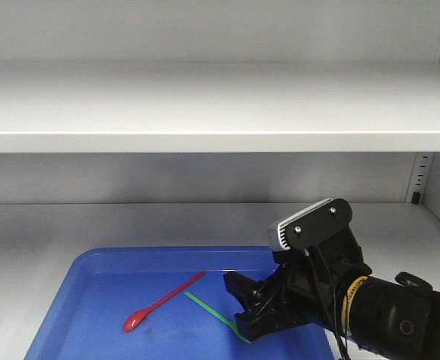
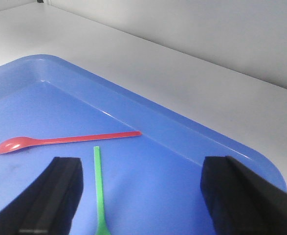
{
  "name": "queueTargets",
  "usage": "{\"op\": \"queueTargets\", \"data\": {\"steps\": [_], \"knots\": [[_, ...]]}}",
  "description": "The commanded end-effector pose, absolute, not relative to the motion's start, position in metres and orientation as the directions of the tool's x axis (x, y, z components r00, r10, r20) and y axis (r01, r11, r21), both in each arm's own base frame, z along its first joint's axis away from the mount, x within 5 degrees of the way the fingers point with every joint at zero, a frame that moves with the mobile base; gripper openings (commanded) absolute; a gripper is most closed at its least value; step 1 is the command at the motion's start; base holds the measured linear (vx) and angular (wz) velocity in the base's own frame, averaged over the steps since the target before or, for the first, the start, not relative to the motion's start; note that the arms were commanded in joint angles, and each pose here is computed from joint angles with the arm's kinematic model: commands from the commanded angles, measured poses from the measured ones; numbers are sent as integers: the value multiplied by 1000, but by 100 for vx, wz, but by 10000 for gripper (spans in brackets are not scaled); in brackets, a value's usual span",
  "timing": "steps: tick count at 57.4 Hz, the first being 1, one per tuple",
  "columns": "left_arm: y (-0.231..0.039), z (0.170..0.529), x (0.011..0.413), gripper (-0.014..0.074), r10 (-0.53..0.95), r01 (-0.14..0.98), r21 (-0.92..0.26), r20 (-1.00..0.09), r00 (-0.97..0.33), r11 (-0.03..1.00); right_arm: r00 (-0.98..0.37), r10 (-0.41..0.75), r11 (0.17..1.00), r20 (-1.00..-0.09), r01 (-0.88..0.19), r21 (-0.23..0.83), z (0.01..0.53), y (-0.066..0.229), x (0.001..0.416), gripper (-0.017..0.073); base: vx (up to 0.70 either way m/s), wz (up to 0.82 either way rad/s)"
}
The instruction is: Sort red and green spoons into left cabinet
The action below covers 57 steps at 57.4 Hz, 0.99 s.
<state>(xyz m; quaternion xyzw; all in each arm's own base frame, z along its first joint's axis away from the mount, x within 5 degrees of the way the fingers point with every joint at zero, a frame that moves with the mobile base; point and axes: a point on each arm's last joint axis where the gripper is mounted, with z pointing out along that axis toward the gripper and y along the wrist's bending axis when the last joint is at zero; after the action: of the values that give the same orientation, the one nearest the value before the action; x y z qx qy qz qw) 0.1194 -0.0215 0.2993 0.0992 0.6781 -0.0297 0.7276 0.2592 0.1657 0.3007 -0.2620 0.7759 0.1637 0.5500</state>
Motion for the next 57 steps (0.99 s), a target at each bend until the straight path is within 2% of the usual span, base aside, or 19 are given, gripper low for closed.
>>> {"op": "queueTargets", "data": {"steps": [1,6,12,24,28,41,57], "knots": [[-14,304,101,-8,52,125,72,-986,158,990,-191,-178,795,-965,-606,-27,322,167,256,561,0,0],[-8,288,87,-7,13,87,25,-992,128,996,-191,-178,795,-965,-606,-27,322,167,256,561,0,0],[-4,267,73,-7,20,53,26,-994,112,998,-191,-178,795,-965,-606,-27,322,167,256,561,0,0],[-2,226,51,-7,15,33,22,-979,204,999,-191,-178,795,-965,-606,-27,322,167,256,561,0,0],[-2,215,54,-6,2,39,10,-981,195,999,-194,-180,797,-964,-603,-28,322,166,256,561,0,0],[-2,206,56,-6,-64,36,-62,-995,73,997,-194,-180,795,-964,-606,-27,321,167,257,561,0,0],[-2,206,56,-6,-63,35,-61,-996,68,998,-194,-180,795,-964,-606,-27,321,167,257,561,0,0]]}}
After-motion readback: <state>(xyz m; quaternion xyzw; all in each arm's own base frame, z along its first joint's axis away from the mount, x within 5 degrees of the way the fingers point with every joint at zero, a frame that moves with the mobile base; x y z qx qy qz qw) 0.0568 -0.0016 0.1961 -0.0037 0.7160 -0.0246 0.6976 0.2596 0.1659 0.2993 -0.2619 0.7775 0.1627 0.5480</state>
